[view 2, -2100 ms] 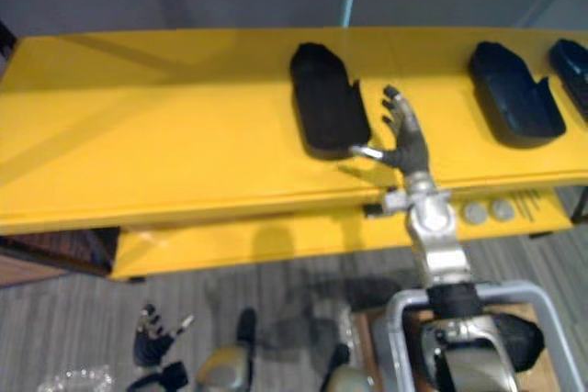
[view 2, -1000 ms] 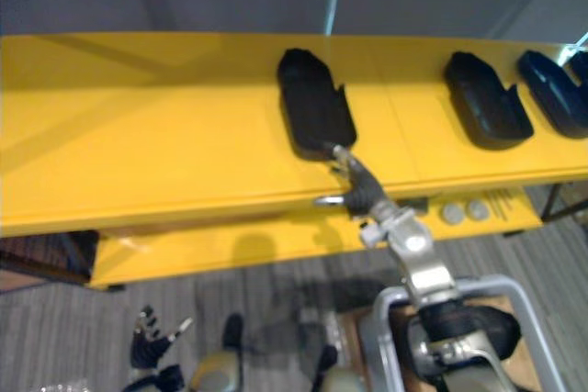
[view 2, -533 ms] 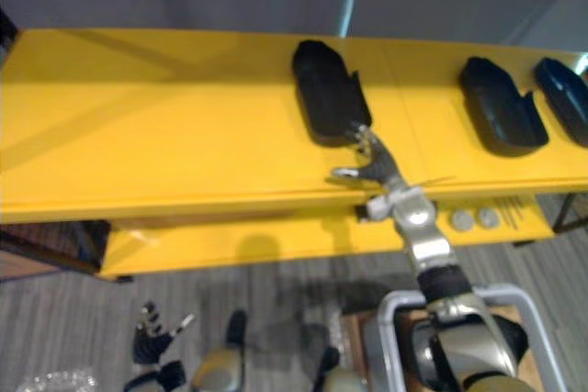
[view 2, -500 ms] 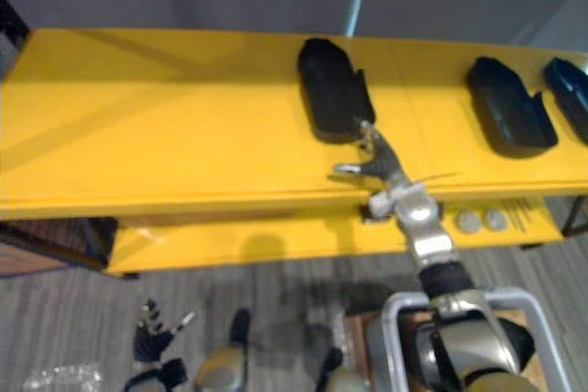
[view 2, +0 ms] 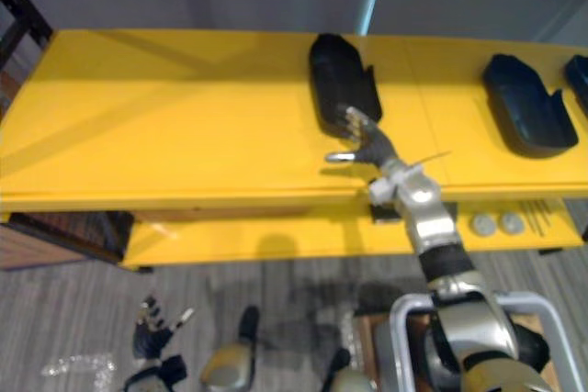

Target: Walk over and take plastic housings, then place them on the shelf

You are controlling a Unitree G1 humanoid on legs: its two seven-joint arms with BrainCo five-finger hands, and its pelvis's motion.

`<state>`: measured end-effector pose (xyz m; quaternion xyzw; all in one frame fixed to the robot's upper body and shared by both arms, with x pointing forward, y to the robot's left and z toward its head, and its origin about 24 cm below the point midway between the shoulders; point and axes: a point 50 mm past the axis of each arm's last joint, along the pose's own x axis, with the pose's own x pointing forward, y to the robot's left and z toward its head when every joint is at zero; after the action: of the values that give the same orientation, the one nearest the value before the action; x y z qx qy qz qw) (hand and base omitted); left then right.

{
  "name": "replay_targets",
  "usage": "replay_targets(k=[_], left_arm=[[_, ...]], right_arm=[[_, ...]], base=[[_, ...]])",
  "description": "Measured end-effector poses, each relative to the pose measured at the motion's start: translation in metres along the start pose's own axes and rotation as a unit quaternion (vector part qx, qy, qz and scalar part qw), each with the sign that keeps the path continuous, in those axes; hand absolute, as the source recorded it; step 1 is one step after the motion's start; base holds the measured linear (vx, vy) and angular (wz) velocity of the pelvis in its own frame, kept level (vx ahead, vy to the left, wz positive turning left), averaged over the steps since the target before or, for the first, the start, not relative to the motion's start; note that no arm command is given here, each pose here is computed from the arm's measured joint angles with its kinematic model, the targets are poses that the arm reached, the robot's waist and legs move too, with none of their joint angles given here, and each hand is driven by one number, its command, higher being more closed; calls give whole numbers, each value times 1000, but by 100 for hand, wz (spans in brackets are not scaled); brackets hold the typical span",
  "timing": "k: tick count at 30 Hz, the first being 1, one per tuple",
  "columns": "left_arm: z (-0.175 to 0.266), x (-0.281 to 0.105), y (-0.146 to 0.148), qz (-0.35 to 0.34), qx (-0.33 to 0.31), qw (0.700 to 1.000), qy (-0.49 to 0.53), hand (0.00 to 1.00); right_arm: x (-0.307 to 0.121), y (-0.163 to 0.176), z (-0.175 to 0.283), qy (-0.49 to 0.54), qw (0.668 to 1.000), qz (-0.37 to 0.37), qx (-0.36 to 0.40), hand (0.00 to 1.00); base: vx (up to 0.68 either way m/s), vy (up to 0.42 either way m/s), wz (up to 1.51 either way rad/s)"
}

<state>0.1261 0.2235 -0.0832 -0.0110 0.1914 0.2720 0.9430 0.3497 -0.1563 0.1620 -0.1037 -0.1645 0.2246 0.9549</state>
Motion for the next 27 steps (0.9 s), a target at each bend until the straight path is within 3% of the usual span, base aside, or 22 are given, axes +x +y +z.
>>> replay_targets(k=[4,6,8,14,19,23,27], left_arm=[[0,0,0,2,-1,1000,-1,0],[0,0,0,3,-1,1000,0,0],[0,-1,0,5,-1,1000,0,0],[-2,-2,1,6,-1,1000,-4,0],[-5,-3,2,7,1,1000,-4,0],[-9,-6,3,15,5,1000,0,0],[-11,-7,3,24,8,1000,2,0]], right_arm=[[-12,-6,30,-110,988,-103,-18,0],[-19,-18,50,-170,964,-199,-50,0],[-23,-23,57,-189,949,-242,-65,0],[-28,-25,53,-188,929,-313,-64,0],[-40,-35,46,-184,909,-375,-14,0],[-81,-33,30,-163,886,-434,-1,0],[-145,-28,-4,-70,871,-487,-16,0]], base=[[-4,-9,-2],[-14,-15,-8],[-11,-8,-13],[-10,-7,-4],[-1,-6,-2],[16,-5,-20],[33,1,-35]])
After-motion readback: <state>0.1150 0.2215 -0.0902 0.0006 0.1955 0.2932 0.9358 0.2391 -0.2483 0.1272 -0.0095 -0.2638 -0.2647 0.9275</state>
